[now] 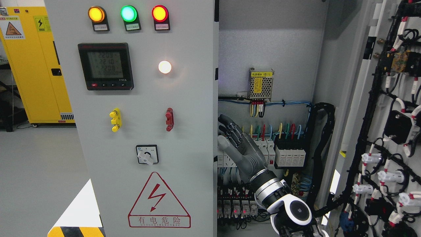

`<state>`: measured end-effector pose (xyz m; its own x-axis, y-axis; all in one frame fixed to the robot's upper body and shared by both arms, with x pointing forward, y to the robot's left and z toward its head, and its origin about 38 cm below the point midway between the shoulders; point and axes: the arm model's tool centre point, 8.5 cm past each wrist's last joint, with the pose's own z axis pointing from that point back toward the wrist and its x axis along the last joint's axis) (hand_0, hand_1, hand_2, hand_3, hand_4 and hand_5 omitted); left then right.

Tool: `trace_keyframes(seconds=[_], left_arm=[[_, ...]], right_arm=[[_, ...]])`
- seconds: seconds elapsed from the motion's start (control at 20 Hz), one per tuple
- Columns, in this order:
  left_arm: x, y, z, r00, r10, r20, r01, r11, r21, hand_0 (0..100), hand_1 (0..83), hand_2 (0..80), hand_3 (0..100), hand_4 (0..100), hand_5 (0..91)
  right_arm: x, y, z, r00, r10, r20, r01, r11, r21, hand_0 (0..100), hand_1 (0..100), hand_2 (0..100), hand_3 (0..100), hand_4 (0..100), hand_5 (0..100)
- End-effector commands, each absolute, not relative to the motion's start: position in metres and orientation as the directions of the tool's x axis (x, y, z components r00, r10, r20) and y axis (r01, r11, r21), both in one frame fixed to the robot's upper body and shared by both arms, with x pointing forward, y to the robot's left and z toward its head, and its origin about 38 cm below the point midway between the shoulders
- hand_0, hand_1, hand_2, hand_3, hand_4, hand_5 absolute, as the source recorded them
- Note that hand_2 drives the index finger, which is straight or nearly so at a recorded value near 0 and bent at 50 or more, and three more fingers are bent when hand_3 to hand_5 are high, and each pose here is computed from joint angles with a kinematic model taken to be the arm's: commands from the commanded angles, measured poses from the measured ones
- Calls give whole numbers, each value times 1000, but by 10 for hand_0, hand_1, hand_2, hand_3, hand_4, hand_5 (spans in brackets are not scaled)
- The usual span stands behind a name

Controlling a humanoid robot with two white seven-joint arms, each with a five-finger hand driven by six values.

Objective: Open door with both hands
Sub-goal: 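Hook the right hand fingers behind the indicator-light door edge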

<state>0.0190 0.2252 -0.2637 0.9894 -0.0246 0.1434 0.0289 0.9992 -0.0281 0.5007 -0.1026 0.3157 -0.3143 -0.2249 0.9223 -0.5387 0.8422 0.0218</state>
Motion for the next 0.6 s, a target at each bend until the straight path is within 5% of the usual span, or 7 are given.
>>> trace_keyframes(seconds=[0.0, 0.55], left_arm=[[27, 221, -264, 985, -27, 169, 33, 999, -36, 120, 556, 0, 0, 0, 0], [33, 222, -263, 983, -26, 179, 33, 999, -34, 120, 556, 0, 0, 0, 0]], right_arm=[[511, -111, 309, -253, -272, 928, -540, 836, 98, 0, 500, 40, 0, 0, 0], [511, -114, 316, -261, -285, 922, -607, 791, 73, 0, 500, 40, 0, 0, 0]])
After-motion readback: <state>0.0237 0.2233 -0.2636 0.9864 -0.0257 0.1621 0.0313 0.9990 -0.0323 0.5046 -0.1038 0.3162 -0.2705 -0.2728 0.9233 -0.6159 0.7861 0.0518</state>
